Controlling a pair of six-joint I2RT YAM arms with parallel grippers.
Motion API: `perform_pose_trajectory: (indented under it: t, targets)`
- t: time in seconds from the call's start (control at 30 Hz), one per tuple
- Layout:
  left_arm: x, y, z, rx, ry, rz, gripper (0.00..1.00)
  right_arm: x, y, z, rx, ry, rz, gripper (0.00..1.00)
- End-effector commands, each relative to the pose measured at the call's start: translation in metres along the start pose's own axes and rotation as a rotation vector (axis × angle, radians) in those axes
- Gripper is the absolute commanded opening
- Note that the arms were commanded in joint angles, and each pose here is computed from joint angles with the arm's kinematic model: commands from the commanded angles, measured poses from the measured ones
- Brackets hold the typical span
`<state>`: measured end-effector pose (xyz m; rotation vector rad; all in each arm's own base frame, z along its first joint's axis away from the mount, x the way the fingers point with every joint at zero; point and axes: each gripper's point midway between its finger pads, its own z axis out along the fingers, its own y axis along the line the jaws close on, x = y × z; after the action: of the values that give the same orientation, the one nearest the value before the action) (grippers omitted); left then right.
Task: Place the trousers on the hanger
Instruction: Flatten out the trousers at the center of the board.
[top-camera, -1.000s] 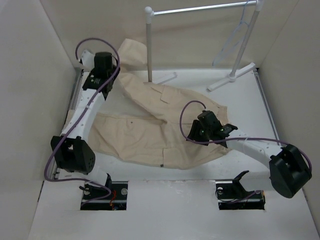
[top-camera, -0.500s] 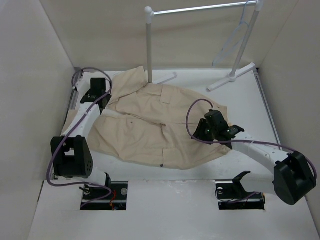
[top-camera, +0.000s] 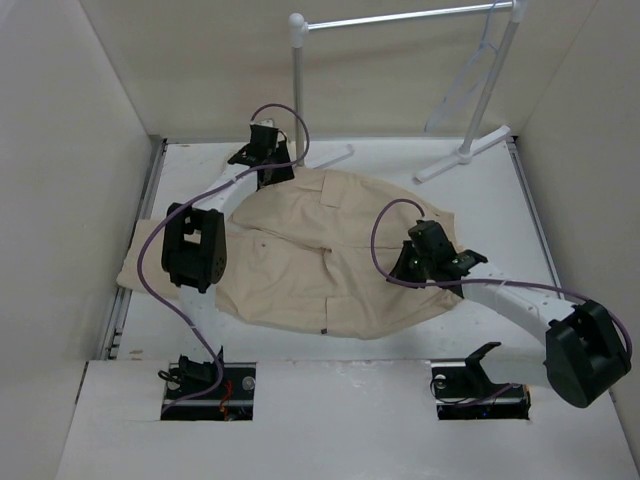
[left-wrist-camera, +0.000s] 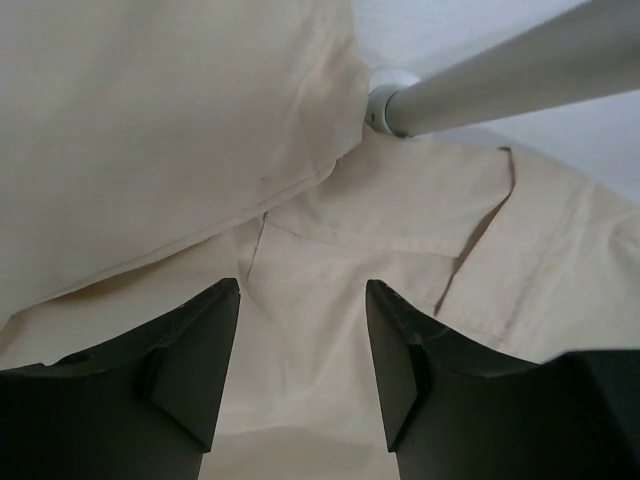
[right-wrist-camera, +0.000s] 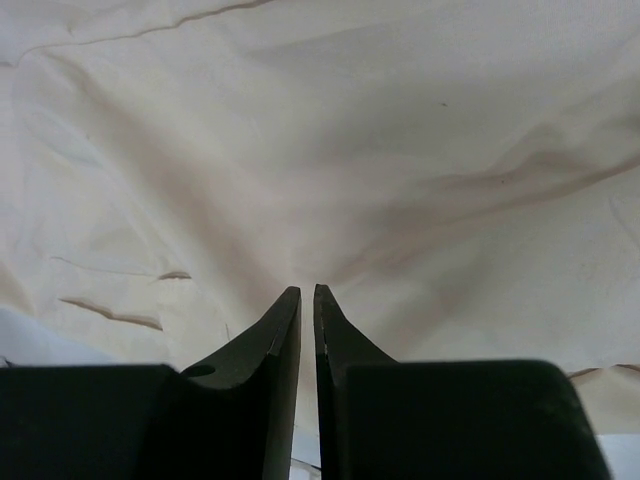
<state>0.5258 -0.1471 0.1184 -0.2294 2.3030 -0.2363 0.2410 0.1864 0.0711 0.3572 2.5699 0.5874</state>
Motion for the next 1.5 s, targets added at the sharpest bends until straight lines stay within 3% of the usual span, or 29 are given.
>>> perform_pose_trajectory:
  t: [0.0,0.23,0.6,0.9,1.17,1.47]
  targets:
    - [-0.039,-0.013,-0.010,0.035,-0.096,0.114,0.53,-0.011,0.017,-0.009,-0.063,-0.037,-0.005,0.17]
    - [-0.039,-0.021,0.021,0.015,-0.111,0.153,0.52,-0.003,0.014,-0.008,-0.064,-0.009,0.004,0.18]
    - [-0.041,-0.028,0.059,-0.058,-0.163,0.253,0.39,0.014,0.019,-0.010,-0.081,0.024,0.020,0.18]
    - [-0.041,-0.020,0.066,-0.139,-0.190,0.270,0.12,0.028,0.020,-0.013,-0.117,0.023,0.054,0.18]
    - [-0.063,0.001,0.030,-0.226,-0.331,0.226,0.00,0.017,0.014,-0.017,-0.123,-0.015,0.072,0.18]
    - [-0.124,0.042,-0.073,-0.259,-0.565,0.026,0.00,-0.009,0.008,-0.023,-0.117,-0.084,0.121,0.23]
